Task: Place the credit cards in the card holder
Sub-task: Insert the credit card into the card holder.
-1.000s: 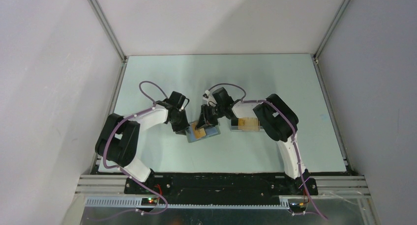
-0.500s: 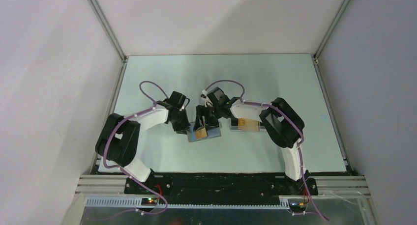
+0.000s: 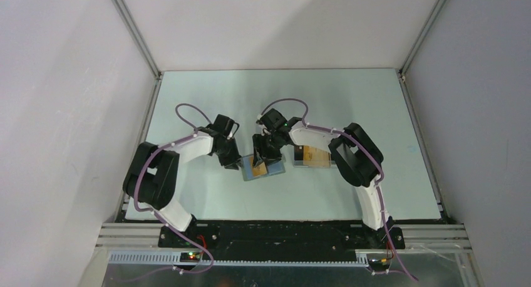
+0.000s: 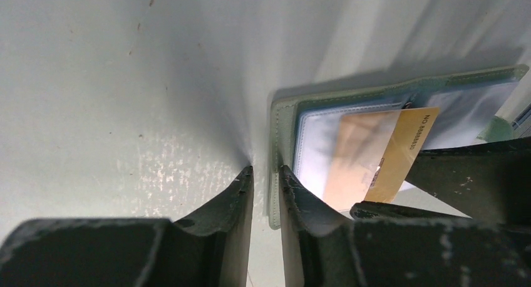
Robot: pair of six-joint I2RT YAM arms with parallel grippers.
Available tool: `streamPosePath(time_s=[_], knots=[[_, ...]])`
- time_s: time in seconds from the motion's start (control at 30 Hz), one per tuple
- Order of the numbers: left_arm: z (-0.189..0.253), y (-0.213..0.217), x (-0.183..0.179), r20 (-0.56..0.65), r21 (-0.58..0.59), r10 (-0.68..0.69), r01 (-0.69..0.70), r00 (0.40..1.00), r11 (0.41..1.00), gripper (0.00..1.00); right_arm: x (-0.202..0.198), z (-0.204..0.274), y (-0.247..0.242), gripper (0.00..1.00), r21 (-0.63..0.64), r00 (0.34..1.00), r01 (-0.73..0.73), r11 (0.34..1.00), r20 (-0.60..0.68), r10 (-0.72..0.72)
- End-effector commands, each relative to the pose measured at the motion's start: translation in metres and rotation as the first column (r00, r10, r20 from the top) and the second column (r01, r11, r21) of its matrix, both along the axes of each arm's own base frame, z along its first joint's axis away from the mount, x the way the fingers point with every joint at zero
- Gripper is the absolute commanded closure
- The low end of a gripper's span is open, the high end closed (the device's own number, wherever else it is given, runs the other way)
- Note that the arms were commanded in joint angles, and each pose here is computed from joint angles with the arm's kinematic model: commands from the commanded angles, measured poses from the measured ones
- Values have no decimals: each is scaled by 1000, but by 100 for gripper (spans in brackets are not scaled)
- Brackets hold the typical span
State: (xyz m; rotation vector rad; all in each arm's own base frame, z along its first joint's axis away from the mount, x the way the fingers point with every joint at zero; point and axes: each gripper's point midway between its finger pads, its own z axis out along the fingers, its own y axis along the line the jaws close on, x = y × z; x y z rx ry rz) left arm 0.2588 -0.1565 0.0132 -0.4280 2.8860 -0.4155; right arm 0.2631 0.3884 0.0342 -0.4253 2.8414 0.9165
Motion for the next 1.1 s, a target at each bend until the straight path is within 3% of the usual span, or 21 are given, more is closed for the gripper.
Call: streamPosePath(time_s=[0.0,0.23,0.6,0.9,1.07], knots=[[-7,4,9,-2,24,15,-15,1000,1000,73,-12,-32,-17,48,-125,998,-33,992,-57,26],[-2,-9,15,3,-36,1,-1,1000,999,74,-29,-21,18,49,1,987,-93,996,-134,92],[13,-11,11,56,-82,10,-5,998,997,73,-41,-2,48,44,86,977,-168,982,-115,178],[27,20,2,87,-144,87,-74,992,987,47,-33,19,24,31,-39,983,-180,983,-30,179],[23,15,-1,61,-194,83,-70,995,978,41,-28,20,4,29,-113,987,-163,980,-11,162]])
